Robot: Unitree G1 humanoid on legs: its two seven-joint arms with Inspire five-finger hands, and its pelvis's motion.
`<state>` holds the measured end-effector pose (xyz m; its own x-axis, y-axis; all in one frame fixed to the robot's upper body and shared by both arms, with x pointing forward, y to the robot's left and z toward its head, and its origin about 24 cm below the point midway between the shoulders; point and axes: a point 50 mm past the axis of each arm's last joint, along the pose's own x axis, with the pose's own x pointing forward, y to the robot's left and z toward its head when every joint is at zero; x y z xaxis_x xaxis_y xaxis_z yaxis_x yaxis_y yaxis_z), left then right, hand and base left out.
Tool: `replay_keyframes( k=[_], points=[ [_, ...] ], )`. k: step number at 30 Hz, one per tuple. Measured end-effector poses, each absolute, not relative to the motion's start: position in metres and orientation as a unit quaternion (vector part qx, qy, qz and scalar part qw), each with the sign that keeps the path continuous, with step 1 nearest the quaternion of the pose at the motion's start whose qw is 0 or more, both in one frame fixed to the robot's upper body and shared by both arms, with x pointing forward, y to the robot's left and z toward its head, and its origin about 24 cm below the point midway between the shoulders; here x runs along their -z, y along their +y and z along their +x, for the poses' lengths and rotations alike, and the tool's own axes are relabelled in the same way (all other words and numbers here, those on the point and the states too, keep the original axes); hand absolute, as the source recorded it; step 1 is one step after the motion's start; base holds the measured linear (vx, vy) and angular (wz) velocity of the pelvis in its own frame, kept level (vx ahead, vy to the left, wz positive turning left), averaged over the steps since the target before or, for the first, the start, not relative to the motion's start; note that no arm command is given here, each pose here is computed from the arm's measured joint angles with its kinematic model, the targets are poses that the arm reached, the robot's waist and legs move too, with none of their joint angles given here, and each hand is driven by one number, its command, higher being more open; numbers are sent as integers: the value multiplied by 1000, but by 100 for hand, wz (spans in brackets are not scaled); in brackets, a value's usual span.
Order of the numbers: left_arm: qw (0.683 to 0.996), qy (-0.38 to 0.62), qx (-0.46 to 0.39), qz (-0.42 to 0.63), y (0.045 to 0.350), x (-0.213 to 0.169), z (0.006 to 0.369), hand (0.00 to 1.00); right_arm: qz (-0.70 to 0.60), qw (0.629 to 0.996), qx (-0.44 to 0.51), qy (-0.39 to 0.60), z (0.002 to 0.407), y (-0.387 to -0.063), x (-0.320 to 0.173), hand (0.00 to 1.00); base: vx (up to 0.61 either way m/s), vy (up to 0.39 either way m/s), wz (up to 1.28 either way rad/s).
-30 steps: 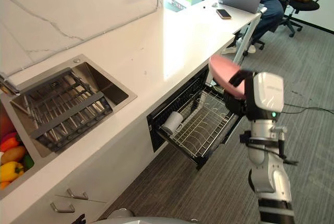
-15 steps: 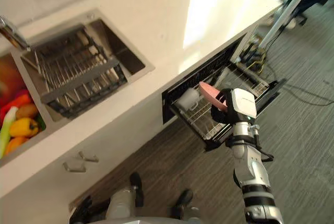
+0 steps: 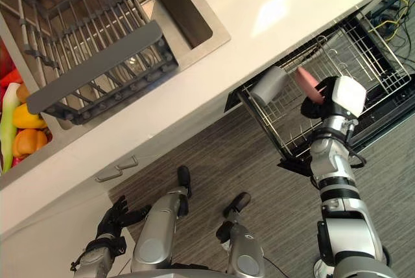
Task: Walk over to the sink, pick up the cup, carry it to the dishwasher, place the cup inside the dishwasher, then close the dishwasher door
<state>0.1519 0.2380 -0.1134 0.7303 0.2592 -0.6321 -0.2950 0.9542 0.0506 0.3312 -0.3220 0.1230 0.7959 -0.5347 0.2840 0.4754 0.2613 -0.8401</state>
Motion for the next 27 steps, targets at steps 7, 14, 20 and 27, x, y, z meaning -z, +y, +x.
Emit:
replay_keyframes(
  k=[7,14,20,27],
  points=[
    [932,332,-142,-24,237,111,157,100,-498,801,330,38,331,-325,-121,100,-2,81,-6],
    [932,337,-133,-23,232,112,159,100,-443,839,315,-21,314,-311,-122,100,3,88,-2],
    [927,354,-119,-21,221,118,153,100,-362,876,314,-57,288,-286,-109,100,20,81,-5],
    [913,387,-131,-13,225,127,133,100,-335,872,354,-40,264,-303,-103,100,7,48,-15]
  ],
)
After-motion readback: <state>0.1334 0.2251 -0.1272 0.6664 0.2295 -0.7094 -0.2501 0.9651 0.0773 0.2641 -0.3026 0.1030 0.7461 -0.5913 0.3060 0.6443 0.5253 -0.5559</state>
